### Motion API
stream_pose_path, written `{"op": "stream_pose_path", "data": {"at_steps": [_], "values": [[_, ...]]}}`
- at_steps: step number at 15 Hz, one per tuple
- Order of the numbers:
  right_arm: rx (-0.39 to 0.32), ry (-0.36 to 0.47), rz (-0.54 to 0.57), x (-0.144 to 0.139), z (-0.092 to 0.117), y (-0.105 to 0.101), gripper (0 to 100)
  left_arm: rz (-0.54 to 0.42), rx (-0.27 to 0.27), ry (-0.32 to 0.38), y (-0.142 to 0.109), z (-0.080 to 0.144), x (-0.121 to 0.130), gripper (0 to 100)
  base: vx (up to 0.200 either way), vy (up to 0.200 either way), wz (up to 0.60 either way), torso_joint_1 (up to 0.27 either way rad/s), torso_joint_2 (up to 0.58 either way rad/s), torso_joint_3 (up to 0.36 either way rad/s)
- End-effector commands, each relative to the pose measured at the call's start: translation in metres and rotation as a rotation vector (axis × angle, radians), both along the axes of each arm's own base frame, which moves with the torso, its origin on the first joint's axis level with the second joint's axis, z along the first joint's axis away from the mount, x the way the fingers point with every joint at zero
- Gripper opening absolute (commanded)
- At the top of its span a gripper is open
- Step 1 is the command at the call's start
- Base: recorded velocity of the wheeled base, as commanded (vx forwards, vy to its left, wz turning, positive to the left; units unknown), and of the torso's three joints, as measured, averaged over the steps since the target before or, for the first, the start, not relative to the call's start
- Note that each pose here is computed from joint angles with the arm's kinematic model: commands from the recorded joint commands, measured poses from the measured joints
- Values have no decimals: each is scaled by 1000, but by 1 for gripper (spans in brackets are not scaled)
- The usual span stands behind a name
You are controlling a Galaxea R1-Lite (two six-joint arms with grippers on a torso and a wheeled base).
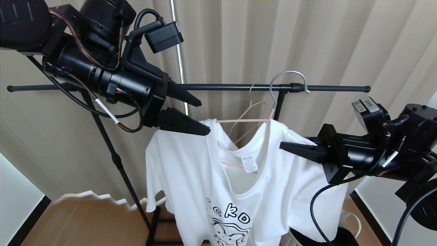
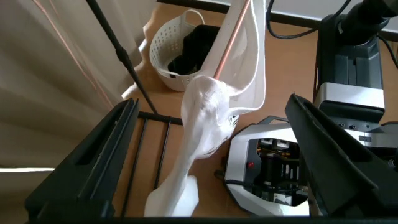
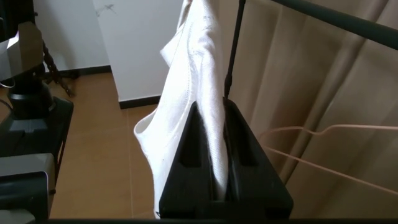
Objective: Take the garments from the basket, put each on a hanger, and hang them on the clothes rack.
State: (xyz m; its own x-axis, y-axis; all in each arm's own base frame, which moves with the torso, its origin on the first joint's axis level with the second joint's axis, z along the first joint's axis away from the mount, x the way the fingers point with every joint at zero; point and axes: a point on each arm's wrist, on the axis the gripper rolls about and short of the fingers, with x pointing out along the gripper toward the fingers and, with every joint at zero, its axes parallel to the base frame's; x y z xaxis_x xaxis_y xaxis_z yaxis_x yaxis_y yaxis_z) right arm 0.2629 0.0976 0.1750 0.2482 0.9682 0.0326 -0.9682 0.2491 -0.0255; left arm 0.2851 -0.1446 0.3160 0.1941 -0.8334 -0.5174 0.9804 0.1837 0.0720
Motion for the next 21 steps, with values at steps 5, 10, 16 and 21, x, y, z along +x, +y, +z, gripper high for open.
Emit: {"op": "stream_pose_path", "data": {"at_steps": [5, 10, 16, 21], "values": [[8, -23, 10, -2, 1, 2, 0, -34, 24, 47, -13, -16, 4, 100, 0, 0, 0, 0, 0, 0], [13, -39, 10, -4, 2, 2, 0, -47, 34, 40, -13, -19, 3, 100, 0, 0, 0, 0, 0, 0], [14, -43, 11, -6, 3, 1, 0, -127, 69, -62, -13, -24, 4, 100, 0, 0, 0, 0, 0, 0], [19, -58, 25, -9, 2, 4, 0, -177, 75, -66, -27, -28, -1, 100, 0, 0, 0, 0, 0, 0]]}}
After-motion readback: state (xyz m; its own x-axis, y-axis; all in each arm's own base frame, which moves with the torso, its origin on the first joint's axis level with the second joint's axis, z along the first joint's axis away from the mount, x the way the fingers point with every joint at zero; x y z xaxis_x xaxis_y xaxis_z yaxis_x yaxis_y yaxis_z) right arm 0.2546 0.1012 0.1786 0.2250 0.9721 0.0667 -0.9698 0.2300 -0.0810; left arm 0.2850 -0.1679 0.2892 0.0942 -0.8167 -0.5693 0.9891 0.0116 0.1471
